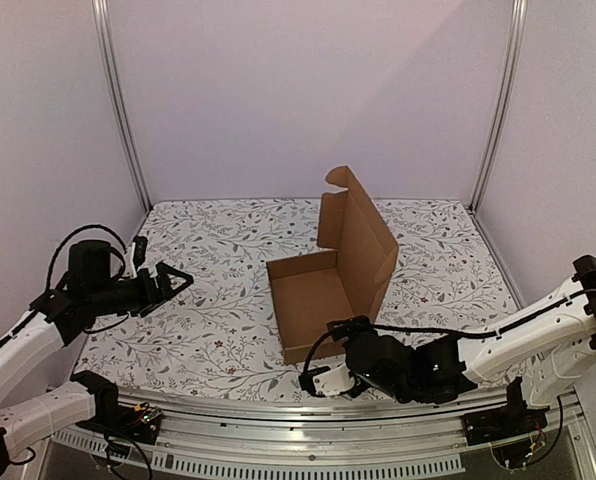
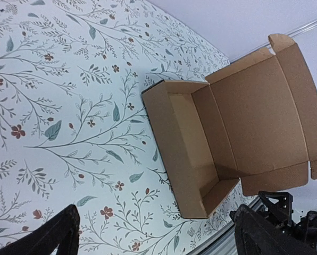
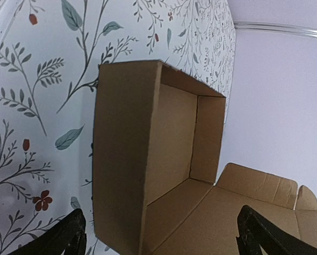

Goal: Fold the paper box

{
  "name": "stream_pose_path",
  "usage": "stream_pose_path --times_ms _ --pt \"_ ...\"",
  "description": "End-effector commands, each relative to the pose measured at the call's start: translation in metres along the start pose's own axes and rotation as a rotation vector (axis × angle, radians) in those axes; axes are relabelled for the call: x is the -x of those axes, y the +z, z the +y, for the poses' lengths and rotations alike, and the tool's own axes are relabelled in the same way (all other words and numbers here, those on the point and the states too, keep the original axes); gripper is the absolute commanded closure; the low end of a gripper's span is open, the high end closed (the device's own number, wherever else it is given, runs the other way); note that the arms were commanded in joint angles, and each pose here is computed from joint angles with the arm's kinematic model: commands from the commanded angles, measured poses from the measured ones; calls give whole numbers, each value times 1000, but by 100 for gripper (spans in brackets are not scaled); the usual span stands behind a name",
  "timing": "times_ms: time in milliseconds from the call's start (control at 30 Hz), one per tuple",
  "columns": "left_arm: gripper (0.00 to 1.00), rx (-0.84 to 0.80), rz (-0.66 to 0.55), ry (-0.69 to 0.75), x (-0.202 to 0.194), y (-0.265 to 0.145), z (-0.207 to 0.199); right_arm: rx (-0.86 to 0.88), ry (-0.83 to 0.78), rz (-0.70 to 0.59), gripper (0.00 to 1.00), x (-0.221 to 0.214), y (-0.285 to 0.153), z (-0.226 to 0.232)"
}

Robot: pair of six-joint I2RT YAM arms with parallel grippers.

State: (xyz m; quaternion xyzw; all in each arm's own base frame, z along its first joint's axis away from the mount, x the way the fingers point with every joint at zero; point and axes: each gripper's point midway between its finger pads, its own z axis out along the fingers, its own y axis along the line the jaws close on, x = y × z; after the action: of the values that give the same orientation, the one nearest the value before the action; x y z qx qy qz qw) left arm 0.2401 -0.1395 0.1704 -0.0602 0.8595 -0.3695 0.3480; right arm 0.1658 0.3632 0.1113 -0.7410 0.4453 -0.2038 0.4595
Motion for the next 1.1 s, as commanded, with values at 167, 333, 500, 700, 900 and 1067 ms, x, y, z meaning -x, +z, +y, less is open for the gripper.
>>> stream_pose_path --times_ms 167,333,500,700,900,1067 --pt "0 -27 -8 4 5 19 -2 33 217 -66 1 -1 -20 8" --pt "0 -27 20 21 13 34 -8 129 358 -152 1 8 -46 -1" --pt "0 -35 40 40 24 52 -17 217 550 -199 1 8 -82 -20" --pt "0 -45 62 80 42 83 -31 334 818 -201 1 6 -115 -38" --pt "0 -22 127 101 46 135 -33 271 1051 -27 1 -28 -113 -42" --pt "4 22 129 115 60 170 -27 193 1211 83 13 -62 -101 -40"
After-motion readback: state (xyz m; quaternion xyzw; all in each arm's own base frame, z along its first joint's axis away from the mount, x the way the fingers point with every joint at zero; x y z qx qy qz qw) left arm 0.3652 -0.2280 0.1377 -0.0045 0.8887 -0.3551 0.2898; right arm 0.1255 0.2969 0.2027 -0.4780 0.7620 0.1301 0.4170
